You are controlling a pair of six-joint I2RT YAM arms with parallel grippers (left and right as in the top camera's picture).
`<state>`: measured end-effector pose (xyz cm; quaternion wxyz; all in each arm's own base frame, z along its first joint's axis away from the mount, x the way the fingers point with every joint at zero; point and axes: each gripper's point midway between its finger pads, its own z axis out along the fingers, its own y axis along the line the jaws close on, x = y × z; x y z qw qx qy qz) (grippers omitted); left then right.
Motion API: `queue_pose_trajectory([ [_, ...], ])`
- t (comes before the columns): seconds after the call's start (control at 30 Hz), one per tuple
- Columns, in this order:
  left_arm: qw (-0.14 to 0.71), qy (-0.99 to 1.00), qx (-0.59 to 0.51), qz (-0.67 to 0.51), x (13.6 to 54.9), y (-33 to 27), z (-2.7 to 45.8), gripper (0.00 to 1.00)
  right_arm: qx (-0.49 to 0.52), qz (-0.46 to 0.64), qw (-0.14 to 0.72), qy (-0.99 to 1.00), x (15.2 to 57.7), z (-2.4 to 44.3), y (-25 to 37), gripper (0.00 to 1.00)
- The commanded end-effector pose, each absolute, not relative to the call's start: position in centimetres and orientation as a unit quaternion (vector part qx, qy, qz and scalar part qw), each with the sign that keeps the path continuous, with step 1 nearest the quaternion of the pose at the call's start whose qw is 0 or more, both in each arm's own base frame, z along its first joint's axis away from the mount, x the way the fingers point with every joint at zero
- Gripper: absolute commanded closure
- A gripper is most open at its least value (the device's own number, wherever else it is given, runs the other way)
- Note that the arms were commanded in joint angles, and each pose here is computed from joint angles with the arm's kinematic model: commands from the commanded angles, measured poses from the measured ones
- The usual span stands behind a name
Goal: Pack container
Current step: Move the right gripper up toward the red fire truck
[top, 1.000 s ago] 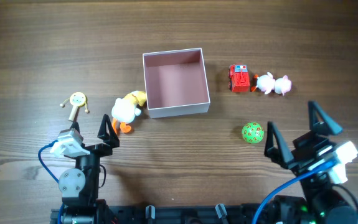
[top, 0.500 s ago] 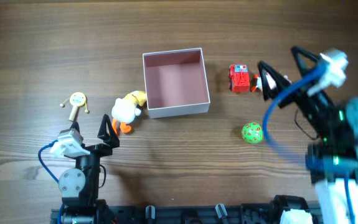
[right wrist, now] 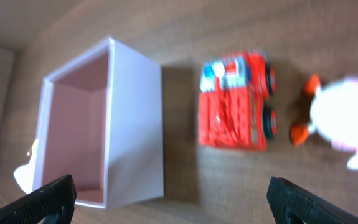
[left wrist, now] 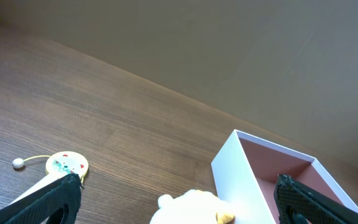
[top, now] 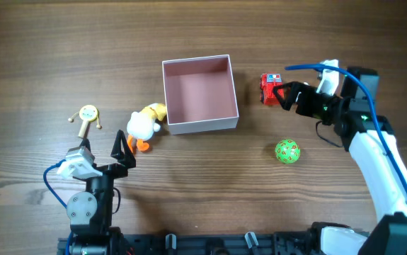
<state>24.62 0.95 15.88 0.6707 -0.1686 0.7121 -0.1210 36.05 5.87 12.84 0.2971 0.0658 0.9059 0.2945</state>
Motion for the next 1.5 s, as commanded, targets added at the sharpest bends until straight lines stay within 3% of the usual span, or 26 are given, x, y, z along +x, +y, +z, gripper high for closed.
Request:
queue_pose_trajectory([
  [0.0, 0.673, 0.71, -0.167, -0.122, 24.6, 1.0, 15.9, 0.0, 0.078, 0.297, 0.278, 0.91, 36.1, 12.4, 6.0, 0.0],
  [0.2, 0.673, 0.71, -0.167, -0.122, 24.6, 1.0, 15.9, 0.0, 0.074, 0.272, 0.241, 0.929, 34.4, 10.9, 5.5, 0.0],
  [0.47, 0.673, 0.71, -0.167, -0.122, 24.6, 1.0, 15.9, 0.0, 0.171, 0.065, 0.125, 0.975, 28.9, 9.2, -1.0, 0.0],
  [0.7, 0.673, 0.71, -0.167, -0.122, 24.6, 1.0, 15.9, 0.0, 0.164, 0.06, 0.1, 0.98, 27.1, 12.3, -0.2, 0.0],
  [0.93, 0.673, 0.71, -0.167, -0.122, 24.6, 1.0, 15.9, 0.0, 0.14, 0.065, 0.094, 0.983, 26.7, 12.5, 1.7, 0.0],
  [1.33, 0.673, 0.71, -0.167, -0.122, 24.6, 1.0, 15.9, 0.0, 0.122, 0.067, 0.136, 0.981, 28.9, 12.8, 1.7, 0.0],
  [1.47, 0.673, 0.71, -0.167, -0.122, 24.6, 1.0, 15.9, 0.0, 0.125, 0.116, 0.165, 0.971, 30.6, 13.6, 3.2, 0.0],
])
